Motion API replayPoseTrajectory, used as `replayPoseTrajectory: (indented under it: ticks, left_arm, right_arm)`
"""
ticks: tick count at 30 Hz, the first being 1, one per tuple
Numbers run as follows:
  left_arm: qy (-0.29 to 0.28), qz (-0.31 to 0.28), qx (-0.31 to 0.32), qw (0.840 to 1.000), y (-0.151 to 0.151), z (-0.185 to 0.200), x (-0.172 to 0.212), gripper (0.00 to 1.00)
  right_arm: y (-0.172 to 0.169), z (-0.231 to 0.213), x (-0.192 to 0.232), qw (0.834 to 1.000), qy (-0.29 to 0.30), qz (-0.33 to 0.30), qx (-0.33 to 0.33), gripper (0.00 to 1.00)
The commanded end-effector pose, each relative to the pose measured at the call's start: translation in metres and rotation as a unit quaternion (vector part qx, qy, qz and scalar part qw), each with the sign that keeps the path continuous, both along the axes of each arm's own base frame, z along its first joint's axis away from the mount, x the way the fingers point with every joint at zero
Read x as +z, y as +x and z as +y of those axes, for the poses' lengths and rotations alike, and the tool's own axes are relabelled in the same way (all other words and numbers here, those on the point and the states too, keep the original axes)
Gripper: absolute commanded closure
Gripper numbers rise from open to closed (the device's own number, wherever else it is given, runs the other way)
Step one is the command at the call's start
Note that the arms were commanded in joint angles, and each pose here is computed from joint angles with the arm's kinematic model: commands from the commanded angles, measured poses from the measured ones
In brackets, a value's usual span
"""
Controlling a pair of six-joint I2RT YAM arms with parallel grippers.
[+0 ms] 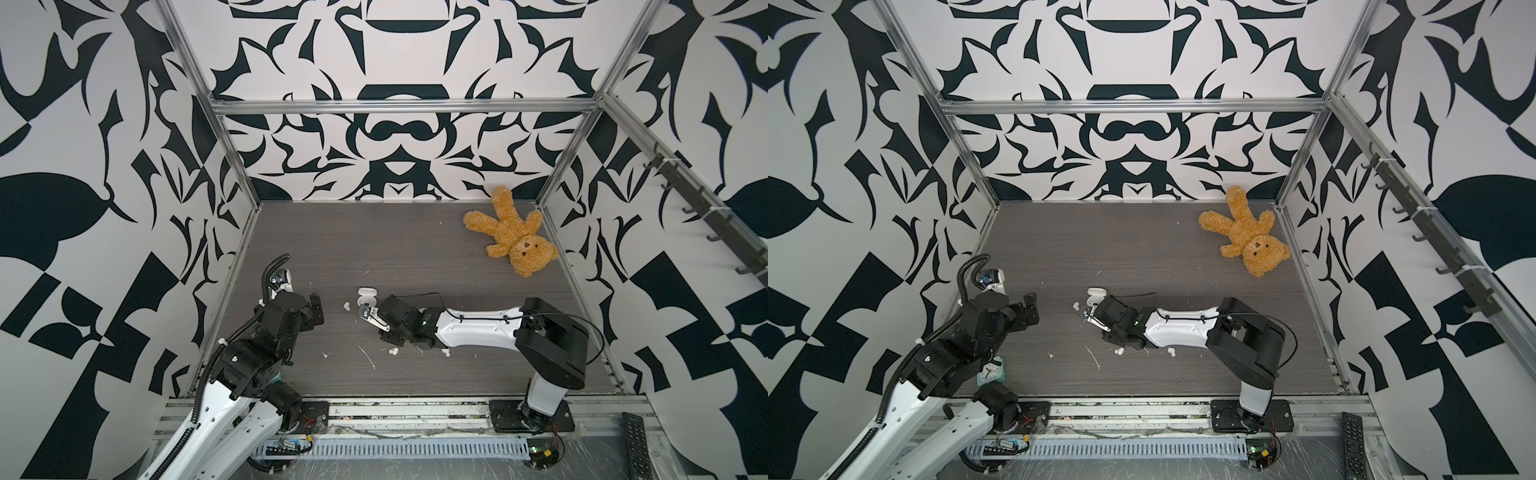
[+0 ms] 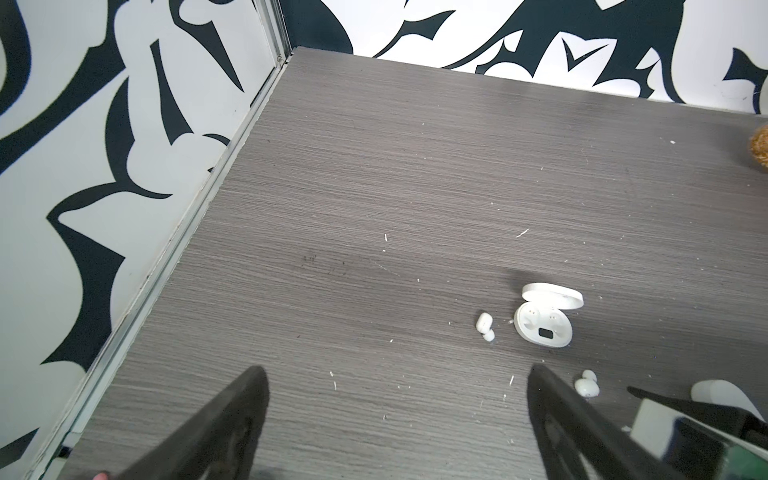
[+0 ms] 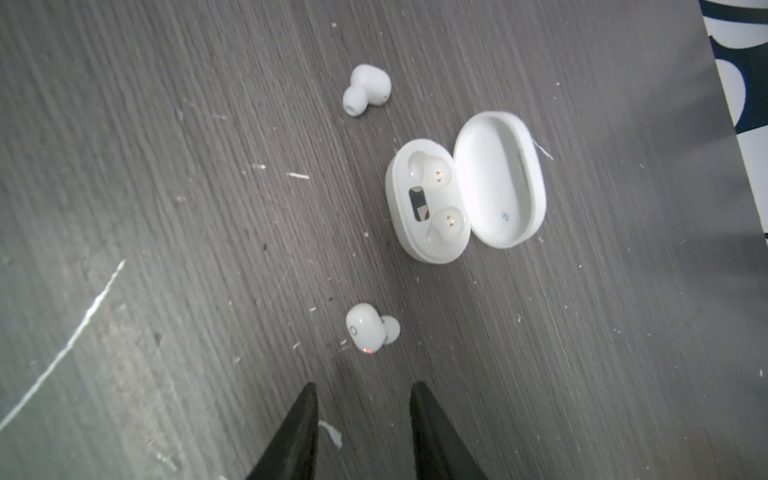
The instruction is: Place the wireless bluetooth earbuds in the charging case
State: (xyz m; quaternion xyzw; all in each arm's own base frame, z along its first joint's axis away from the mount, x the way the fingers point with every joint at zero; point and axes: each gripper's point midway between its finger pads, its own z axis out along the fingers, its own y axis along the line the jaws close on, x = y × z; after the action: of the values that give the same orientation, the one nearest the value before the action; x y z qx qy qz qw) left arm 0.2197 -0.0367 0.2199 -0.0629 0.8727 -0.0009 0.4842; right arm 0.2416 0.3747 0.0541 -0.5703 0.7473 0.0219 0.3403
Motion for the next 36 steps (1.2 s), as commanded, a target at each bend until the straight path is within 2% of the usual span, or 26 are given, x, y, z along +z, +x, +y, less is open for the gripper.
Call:
replayPoseTrajectory:
  ticks: [1,21,36]
  left_arm:
    - [0.001,-0.006,0.012,1.000,-0.001,0.005,-0.001,0.01]
    - [-0.005,-0.021,0.009,1.000,-0.002,0.006,0.003,0.01]
    - [-0.005,-0.023,0.008,1.000,-0.003,0.006,0.004,0.01]
  right_arm:
    - [0.012,0.015,0.016,0.999,0.007,-0.035,0.011,0.65]
    - [0.017,0.021,-0.004,0.998,-0.034,-0.035,0.030,0.74]
    - [0.020,0.017,-0.010,0.998,-0.047,-0.032,0.027,0.73]
